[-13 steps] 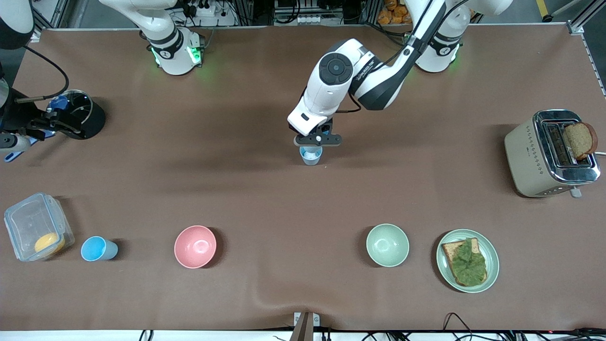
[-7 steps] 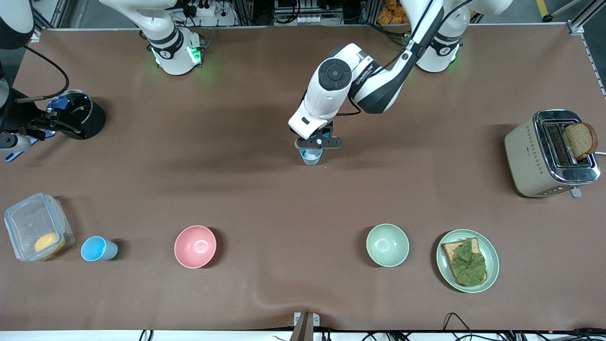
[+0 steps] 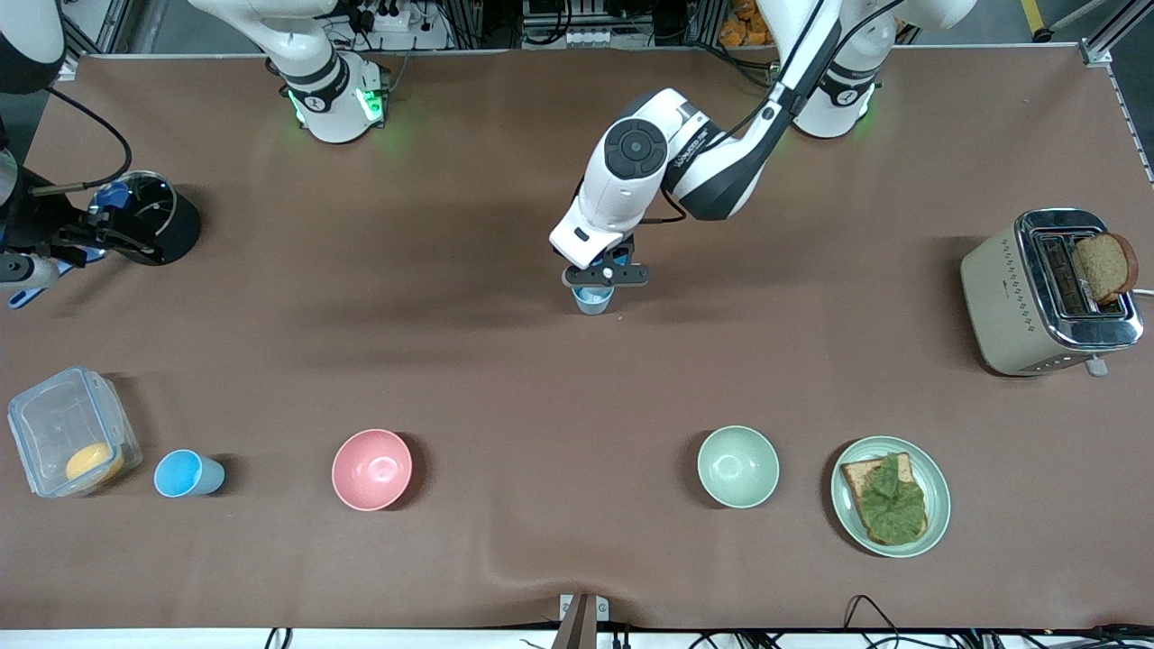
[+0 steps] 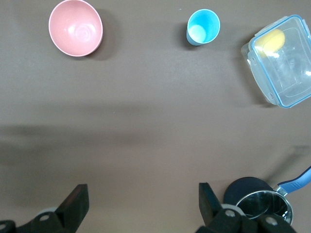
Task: Stack blue cups with both arms
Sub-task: 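Lower the held cup into the placed cup and open the left gripper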
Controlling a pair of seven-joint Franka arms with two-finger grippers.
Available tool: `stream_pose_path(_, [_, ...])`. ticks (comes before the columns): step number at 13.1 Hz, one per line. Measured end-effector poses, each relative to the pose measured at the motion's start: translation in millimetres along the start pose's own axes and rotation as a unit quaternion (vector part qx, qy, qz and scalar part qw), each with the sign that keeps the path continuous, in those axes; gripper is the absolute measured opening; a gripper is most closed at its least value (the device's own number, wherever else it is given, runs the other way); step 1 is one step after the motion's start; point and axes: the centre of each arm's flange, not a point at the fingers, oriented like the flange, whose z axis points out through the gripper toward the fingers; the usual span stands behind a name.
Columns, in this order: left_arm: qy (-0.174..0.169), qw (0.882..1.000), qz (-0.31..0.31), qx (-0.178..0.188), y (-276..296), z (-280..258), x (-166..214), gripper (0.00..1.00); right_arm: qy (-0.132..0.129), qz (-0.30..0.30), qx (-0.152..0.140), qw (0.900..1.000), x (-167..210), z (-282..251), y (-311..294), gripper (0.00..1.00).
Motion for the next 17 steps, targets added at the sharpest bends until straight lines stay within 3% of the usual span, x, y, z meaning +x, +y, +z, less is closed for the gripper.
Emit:
stream_pose_path(8, [0.003,1.000,-0.002,0.001,-0.5,0.5,3.5,0.04,-0.003,0.000,0.000,1.000,-0.6,0.5,-0.1,1.00])
stream_pose_path(9, [0.005,1.000,-0.004,0.000,-1.4,0.2,6.3,0.10,-0.004,0.000,0.000,1.000,-0.8,0.7,-0.1,1.00])
stream_pose_path(14, [0.009,1.000,-0.002,-0.004,3.1,-3.6,8.0,0.17,-0.005,0.000,0.000,1.000,-1.1,0.9,-0.1,1.00])
stream_pose_path(17, [0.016,1.000,-0.005,-0.007,2.3,-9.1,13.3,0.43,-0.007,0.000,0.001,1.000,-1.5,1.2,-0.2,1.00])
